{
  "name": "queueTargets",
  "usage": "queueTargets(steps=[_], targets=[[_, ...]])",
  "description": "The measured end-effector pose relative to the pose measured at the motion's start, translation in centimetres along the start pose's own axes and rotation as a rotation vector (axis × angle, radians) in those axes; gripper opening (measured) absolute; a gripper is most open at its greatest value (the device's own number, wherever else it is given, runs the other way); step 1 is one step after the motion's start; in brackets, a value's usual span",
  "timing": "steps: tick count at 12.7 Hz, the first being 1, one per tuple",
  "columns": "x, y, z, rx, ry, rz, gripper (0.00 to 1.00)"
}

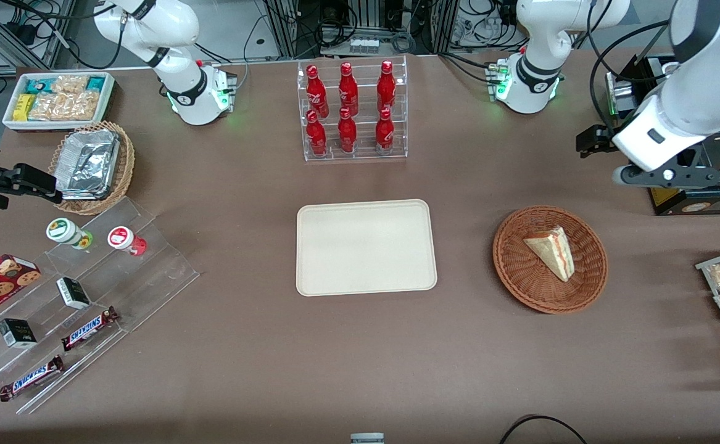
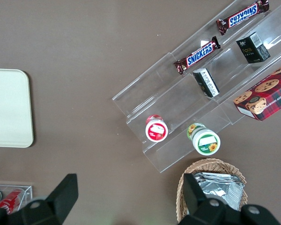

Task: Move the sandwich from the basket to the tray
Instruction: 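Move the left gripper over the sandwich in the wicker basket, then lower the open left gripper and close it on the wrapped sandwich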

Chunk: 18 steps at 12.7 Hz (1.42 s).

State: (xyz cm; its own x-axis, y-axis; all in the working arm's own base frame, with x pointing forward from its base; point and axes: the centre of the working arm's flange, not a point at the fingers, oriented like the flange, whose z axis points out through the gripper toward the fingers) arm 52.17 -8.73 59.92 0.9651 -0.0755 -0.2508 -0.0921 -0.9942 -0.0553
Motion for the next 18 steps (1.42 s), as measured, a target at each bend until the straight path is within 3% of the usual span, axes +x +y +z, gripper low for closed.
queueTargets(steps=[6,12,15,18], targets=[[1.4,-0.4,1.2,-0.017,0.001,-0.011,1.00],[5.7,0.0,9.6,-0.023,0.017,-0.103,1.00],[6.8,-0.6,13.3,-0.032,0.055,-0.149,1.00],[7.5,-2.2,16.3,-0.051,0.091,-0.311,1.00]])
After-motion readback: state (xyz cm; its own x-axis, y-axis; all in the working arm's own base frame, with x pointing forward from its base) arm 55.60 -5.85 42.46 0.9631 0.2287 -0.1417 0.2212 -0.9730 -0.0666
